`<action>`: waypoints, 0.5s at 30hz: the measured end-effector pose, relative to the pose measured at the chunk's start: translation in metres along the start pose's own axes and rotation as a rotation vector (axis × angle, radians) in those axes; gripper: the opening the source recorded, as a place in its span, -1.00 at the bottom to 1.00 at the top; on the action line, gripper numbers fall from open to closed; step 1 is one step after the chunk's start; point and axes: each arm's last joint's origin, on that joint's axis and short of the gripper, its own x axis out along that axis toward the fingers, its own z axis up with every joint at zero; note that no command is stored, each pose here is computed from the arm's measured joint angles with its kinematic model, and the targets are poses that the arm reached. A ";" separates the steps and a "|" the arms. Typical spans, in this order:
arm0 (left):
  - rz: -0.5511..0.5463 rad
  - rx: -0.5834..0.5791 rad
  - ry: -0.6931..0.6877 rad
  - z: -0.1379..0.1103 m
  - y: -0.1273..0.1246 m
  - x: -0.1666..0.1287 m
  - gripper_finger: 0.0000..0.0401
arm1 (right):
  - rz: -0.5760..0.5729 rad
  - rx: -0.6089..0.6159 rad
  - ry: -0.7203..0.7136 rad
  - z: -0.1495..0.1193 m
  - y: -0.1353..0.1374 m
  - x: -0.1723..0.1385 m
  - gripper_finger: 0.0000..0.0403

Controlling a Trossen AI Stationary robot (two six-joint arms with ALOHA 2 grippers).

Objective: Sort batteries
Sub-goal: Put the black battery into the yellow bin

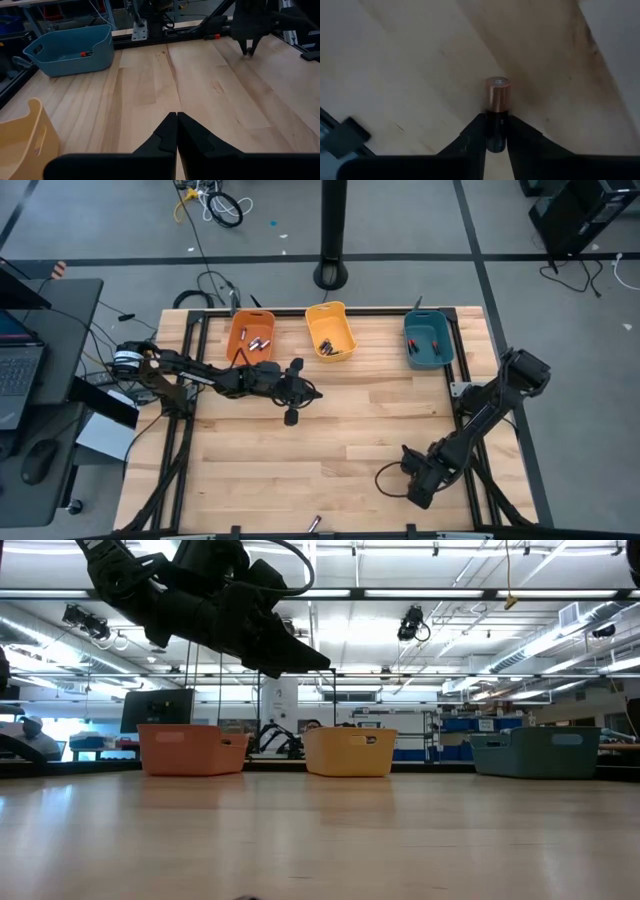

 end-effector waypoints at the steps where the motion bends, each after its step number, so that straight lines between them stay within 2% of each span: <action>1: 0.000 -0.001 0.000 0.000 0.000 0.000 -0.92 | -0.003 -0.027 -0.001 0.002 -0.001 0.000 -0.67; 4: 0.000 -0.001 0.000 0.000 0.000 0.000 -0.92 | -0.015 -0.071 -0.022 0.011 -0.003 -0.002 -0.62; 11: 0.000 -0.002 0.000 0.000 0.000 0.000 -0.92 | -0.051 -0.133 -0.144 0.036 -0.009 -0.006 -0.25; 15: 0.000 -0.002 0.000 0.000 0.000 0.000 -0.92 | -0.070 -0.175 -0.189 0.052 -0.013 -0.009 -0.24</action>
